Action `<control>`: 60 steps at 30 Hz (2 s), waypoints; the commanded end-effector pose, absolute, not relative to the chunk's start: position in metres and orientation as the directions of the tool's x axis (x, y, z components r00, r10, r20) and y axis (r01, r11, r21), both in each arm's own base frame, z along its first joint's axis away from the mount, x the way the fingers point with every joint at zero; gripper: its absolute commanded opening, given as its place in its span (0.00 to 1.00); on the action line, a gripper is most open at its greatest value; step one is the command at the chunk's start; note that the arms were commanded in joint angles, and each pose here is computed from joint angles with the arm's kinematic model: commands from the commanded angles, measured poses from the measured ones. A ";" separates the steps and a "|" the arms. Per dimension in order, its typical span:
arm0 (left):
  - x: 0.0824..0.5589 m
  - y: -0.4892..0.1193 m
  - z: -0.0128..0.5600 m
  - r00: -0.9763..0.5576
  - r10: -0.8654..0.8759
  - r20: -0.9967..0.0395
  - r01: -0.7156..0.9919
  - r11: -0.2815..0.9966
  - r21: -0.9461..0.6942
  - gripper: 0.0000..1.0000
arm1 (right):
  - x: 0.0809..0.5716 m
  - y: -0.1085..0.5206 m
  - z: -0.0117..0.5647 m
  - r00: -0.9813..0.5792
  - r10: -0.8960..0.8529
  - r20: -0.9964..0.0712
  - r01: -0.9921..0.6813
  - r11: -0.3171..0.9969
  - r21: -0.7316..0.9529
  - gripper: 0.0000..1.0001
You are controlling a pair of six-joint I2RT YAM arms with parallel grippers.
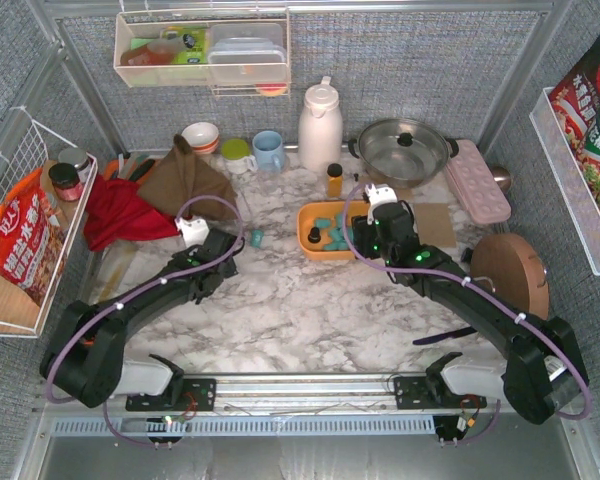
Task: Mix the coffee capsules in the storage basket
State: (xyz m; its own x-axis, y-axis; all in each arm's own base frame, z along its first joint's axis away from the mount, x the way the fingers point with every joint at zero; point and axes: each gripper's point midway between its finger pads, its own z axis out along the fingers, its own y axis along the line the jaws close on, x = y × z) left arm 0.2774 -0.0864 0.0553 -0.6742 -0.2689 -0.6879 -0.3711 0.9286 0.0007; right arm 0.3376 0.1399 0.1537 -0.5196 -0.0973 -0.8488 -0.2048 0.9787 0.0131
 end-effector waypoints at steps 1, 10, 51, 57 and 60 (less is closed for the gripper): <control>0.301 -0.109 0.061 -0.651 -0.289 -0.702 -0.303 0.947 -0.109 0.88 | 0.341 0.142 0.158 -0.510 -0.088 -0.855 -0.205 0.978 0.022 0.59; 0.315 -0.109 0.053 -0.654 -0.266 -0.708 -0.300 0.951 -0.079 0.88 | 0.341 0.143 0.155 -0.522 -0.097 -0.847 -0.211 0.977 0.018 0.59; 0.311 -0.180 0.110 -0.482 -0.011 -0.876 0.380 0.898 -0.220 0.39 | 0.332 0.168 0.174 -0.554 -0.048 -0.831 -0.287 0.948 0.136 0.59; 0.283 -0.219 0.172 -0.187 -0.022 -0.982 0.648 0.749 -0.140 0.39 | 0.325 0.201 0.198 -0.573 0.016 -0.820 -0.370 0.887 0.277 0.60; 0.268 -0.243 0.194 -0.071 -0.027 -0.997 0.744 0.665 -0.071 0.38 | 0.322 0.219 0.217 -0.577 0.056 -0.815 -0.406 0.846 0.345 0.60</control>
